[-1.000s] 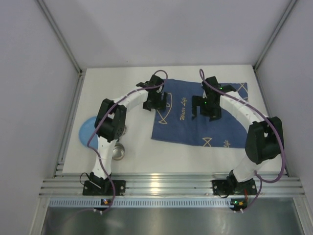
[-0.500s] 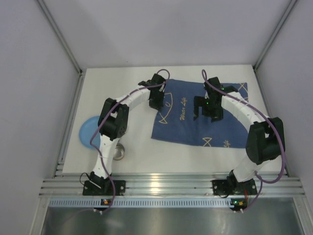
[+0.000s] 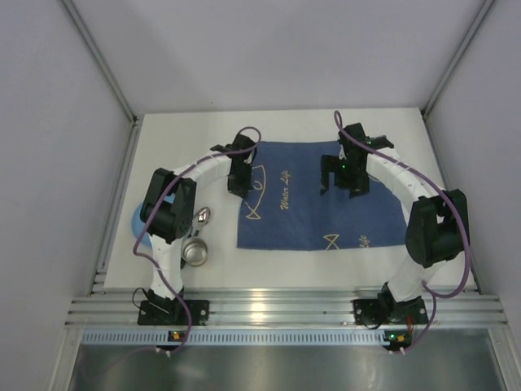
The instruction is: Set the dinner table for one person
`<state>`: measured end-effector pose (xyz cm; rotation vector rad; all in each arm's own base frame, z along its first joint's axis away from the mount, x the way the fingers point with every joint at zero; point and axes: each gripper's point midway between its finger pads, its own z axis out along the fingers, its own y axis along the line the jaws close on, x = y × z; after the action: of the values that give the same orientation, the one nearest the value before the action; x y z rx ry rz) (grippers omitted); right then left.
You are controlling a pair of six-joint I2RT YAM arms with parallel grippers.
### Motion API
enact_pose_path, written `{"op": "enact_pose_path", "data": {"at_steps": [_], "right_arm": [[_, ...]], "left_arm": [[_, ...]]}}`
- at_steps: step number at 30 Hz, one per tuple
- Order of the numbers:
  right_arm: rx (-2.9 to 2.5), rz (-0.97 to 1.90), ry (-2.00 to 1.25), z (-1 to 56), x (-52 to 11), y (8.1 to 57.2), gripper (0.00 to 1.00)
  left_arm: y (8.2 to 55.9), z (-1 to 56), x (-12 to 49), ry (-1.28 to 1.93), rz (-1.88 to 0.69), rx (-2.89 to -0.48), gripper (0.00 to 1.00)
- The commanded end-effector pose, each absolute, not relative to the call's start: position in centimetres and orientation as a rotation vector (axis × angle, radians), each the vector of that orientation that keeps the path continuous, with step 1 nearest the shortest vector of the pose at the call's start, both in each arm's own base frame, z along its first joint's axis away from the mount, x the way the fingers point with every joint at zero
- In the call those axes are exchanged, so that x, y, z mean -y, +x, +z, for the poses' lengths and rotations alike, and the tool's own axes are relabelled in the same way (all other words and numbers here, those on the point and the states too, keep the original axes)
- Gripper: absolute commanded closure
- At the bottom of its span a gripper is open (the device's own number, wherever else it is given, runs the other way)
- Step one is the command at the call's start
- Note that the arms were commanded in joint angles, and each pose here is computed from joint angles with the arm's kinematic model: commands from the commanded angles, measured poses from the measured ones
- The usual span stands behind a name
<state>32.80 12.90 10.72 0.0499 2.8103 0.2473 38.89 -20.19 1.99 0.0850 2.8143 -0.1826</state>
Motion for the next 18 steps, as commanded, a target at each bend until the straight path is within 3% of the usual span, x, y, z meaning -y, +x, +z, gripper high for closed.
{"op": "enact_pose_path", "data": {"at_steps": [1,4,6,8,9,12,18], "right_arm": [[-2.765,0.287,0.036,11.8,-13.5,34.6,0.00],[-2.758,0.303,0.034,11.9,-13.8,35.0,0.00],[-2.748,0.321,0.033,12.3,-14.1,35.2,0.00],[-2.737,0.329,0.025,12.6,-14.4,35.3,0.00],[-2.733,0.334,0.018,12.7,-14.7,35.3,0.00],[-2.734,0.343,0.012,12.6,-15.3,35.1,0.00],[-2.740,0.365,0.019,11.9,-16.4,34.6,0.00]], "left_arm": [[33.5,-1.6,14.5,0.050,0.117,-2.995,1.00],[33.4,-1.5,13.9,0.030,0.103,-3.002,0.99],[33.7,-1.0,13.9,0.033,0.087,-2.987,0.78],[34.5,0.7,14.1,0.032,0.069,-2.935,0.32],[35.1,2.1,14.2,0.026,0.053,-2.890,0.25],[35.8,4.4,13.8,0.029,0.065,-2.826,0.18],[35.3,7.9,10.0,-0.121,0.137,-2.756,0.19]]}}
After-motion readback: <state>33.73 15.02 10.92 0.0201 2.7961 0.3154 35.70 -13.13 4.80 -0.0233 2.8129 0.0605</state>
